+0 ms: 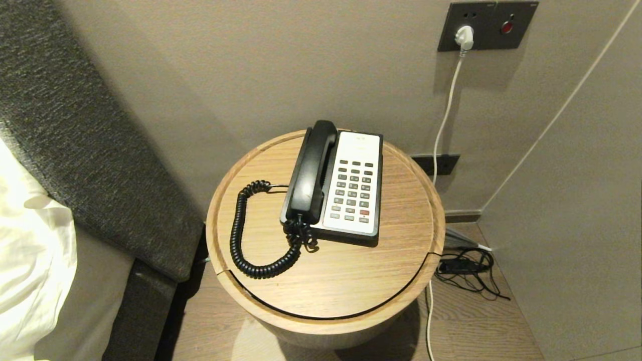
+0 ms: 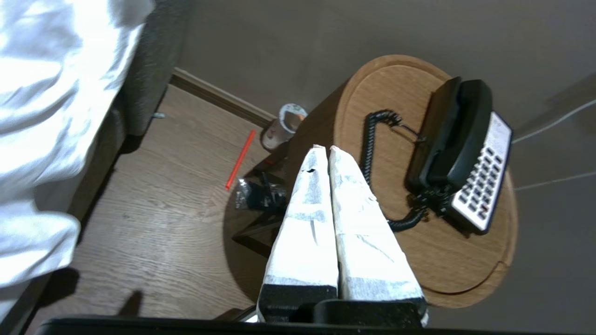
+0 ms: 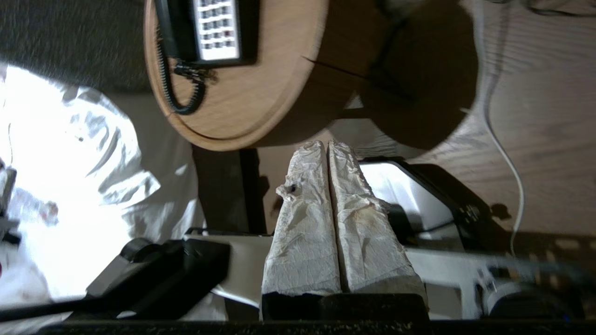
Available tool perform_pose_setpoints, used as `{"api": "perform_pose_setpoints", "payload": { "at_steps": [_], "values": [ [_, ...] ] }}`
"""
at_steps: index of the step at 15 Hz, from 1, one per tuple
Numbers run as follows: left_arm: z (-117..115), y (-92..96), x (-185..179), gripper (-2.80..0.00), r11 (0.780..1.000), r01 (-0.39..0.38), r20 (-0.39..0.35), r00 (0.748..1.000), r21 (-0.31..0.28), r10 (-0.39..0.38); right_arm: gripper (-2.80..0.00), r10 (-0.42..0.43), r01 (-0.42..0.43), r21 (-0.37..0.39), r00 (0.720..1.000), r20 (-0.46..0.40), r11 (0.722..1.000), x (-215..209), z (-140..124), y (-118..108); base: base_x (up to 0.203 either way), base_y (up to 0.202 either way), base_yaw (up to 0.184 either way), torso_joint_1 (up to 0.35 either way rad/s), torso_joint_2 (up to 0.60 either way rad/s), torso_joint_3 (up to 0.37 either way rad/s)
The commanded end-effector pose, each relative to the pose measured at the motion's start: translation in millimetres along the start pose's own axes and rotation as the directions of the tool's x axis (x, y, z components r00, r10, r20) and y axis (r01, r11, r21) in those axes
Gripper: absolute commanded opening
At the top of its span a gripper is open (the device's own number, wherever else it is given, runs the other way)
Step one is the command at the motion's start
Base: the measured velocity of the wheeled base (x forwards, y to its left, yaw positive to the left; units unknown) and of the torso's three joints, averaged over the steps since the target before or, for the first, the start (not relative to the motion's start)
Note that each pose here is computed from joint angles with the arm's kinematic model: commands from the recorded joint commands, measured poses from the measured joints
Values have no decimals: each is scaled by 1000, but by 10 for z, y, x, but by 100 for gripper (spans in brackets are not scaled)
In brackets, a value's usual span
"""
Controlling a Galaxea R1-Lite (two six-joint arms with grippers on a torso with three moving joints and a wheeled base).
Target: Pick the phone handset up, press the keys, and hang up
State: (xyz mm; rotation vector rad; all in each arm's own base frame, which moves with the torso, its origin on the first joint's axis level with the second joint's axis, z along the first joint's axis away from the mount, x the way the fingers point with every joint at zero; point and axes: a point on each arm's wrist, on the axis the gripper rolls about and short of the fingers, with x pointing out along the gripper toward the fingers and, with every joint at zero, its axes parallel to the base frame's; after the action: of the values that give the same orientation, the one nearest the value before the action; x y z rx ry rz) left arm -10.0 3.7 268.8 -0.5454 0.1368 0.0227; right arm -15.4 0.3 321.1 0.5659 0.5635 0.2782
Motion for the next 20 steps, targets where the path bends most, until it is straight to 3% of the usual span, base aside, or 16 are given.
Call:
{"api": "perform_pose_setpoints", "payload": {
  "at_steps": [1,5,11,13,15,20],
  "values": [
    [-183,126,-168,-280,1000,-3,41,999,-11,4,-280,13,-14,10,991,130,1000,-410,-451,-145,0,0,0,0,0,0],
    [-426,261,-337,-280,999,-44,62,997,-18,45,-280,-37,32,39,988,150,999,-599,-974,-332,0,0,0,0,0,0],
    [-777,447,-464,-280,999,-49,55,997,-17,49,-280,-49,43,47,988,145,998,-639,-1278,-473,0,0,0,0,0,0],
    [-926,531,-513,-280,999,-42,65,997,21,41,-280,-60,48,89,989,133,995,-694,-1311,-473,0,0,0,0,0,0],
    [-1077,619,-529,-280,996,-40,75,997,80,34,-280,-98,74,138,980,174,988,-686,-1369,-393,0,0,0,0,0,0],
    [-1230,712,-459,-280,992,-56,54,997,113,50,-280,-81,87,-19,975,205,996,-587,-1911,-675,0,0,0,0,0,0]
  ]
}}
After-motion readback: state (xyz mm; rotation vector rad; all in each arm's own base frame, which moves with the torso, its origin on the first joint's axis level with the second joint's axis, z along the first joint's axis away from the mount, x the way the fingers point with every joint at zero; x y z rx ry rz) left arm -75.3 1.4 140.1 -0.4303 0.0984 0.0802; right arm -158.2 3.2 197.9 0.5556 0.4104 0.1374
